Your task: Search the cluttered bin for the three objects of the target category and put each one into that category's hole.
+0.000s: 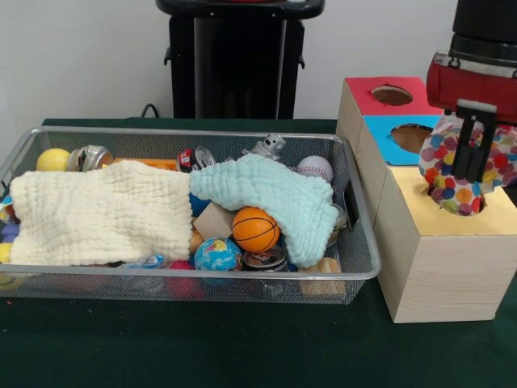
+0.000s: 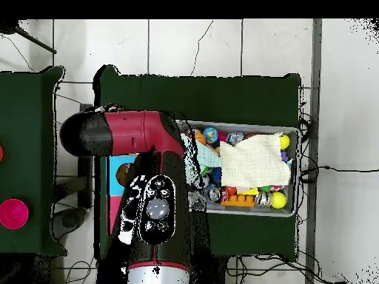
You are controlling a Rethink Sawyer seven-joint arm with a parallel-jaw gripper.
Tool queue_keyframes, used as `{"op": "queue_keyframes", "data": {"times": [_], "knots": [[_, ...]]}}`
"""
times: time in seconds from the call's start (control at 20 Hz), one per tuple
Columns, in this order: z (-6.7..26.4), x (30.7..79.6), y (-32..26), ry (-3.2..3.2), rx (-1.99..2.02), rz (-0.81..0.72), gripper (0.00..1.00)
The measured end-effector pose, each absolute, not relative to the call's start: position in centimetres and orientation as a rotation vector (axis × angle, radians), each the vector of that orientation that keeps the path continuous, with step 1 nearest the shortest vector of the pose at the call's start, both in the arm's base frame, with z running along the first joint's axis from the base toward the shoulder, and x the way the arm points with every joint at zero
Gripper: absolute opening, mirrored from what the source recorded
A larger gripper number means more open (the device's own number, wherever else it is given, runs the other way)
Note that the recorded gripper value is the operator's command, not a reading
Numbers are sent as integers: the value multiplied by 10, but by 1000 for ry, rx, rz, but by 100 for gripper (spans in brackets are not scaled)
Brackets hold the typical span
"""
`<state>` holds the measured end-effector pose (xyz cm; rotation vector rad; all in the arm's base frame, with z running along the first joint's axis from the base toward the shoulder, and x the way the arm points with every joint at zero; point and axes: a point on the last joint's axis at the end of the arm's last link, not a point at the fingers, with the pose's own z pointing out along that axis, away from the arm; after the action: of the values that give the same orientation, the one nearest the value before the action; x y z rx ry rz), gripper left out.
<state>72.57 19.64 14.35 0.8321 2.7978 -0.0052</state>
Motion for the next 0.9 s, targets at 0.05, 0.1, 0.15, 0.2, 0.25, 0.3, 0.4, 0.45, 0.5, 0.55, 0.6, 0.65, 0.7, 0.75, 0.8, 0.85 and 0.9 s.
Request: {"op": "queue_keyframes", "data": {"times": [0.05, 0.1, 0.15, 0.2, 0.25, 0.3, 0.4, 0.45, 0.5, 0.55, 0.6, 0.65, 0.7, 0.75, 0.8, 0.85, 0.9], "knots": [[141, 725, 198, 2802, 829, -7, 0], [140, 724, 200, 2805, 826, -8, 0], [136, 722, 204, 2812, 820, -10, 0], [134, 720, 207, 2818, 813, -11, 0], [130, 718, 212, 2825, 805, -13, 0], [127, 715, 219, 2834, 794, -14, 0], [122, 711, 226, 2844, 781, -17, 0], [120, 710, 228, 2847, 776, -18, 0], [115, 706, 233, 2856, 767, -21, 0], [111, 705, 235, 2858, 762, -22, 0], [107, 703, 236, 2857, 757, -21, 0], [102, 702, 236, 2853, 756, -18, 0], [98, 702, 235, 2849, 755, -15, 0], [93, 701, 233, 2840, 755, -9, 0], [89, 701, 232, 2834, 755, -4, 0], [85, 702, 230, 2822, 757, 6, 0], [81, 702, 227, 2810, 760, 17, 0]]}}
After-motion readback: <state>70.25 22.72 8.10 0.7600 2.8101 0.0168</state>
